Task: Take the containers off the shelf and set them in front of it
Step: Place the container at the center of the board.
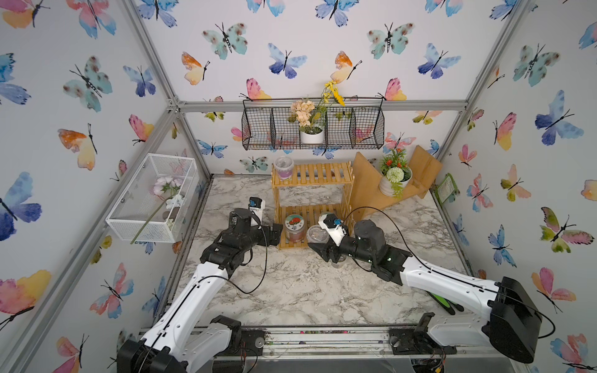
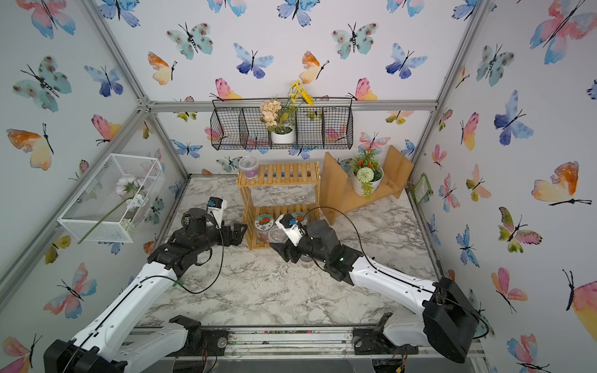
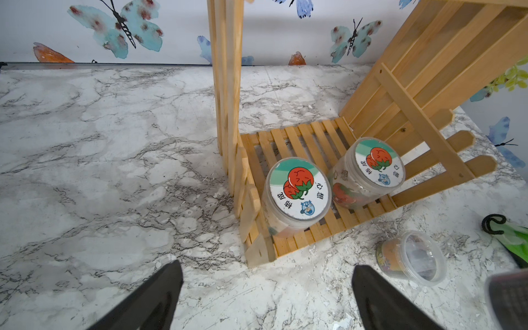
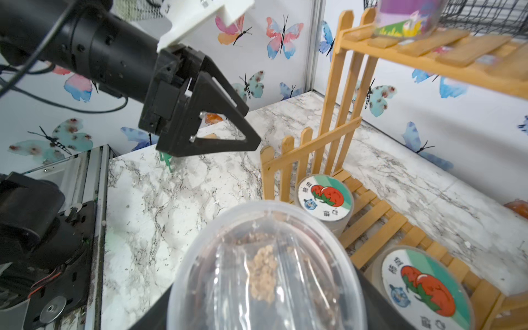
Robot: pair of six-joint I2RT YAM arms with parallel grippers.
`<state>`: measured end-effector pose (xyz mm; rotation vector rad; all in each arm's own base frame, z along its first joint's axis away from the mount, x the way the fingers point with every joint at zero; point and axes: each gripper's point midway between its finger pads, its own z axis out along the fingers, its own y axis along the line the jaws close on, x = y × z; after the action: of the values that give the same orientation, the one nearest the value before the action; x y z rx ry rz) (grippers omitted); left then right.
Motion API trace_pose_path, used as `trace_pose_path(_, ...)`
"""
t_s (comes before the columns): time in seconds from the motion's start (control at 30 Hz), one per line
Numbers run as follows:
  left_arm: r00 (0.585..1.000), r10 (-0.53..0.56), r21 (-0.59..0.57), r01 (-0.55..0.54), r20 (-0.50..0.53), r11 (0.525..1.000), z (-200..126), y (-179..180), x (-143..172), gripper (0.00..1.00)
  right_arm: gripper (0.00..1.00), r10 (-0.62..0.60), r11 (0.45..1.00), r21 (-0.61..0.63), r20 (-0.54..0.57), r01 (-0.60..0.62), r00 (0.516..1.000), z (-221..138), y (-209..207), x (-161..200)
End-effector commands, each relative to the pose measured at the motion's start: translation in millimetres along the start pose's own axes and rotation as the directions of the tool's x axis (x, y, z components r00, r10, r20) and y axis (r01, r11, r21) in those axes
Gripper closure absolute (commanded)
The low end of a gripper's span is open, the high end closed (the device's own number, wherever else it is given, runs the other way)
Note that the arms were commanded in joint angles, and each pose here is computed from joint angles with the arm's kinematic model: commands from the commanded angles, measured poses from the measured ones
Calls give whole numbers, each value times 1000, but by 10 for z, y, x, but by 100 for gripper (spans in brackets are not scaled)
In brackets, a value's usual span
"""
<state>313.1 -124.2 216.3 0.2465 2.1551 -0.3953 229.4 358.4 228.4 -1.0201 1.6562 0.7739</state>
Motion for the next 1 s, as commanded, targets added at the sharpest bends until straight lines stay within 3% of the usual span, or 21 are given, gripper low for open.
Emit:
trace_pose_path(0.0, 1000, -16, 24, 16, 4, 1000, -70, -32, 33, 1, 35, 14, 999, 38, 43, -16, 999, 38, 38, 35)
trace_pose_path(0.43, 998, -56, 7, 56, -17, 998, -117, 44, 173, 1, 36, 60, 996, 69, -18, -59, 998, 265, 91, 698)
trace_pose_path(0.97, 997, -78, -14, 78, -17, 997, -176, 96, 277, 1, 36, 79, 991, 117, -54, -73, 995, 588, 14, 1036)
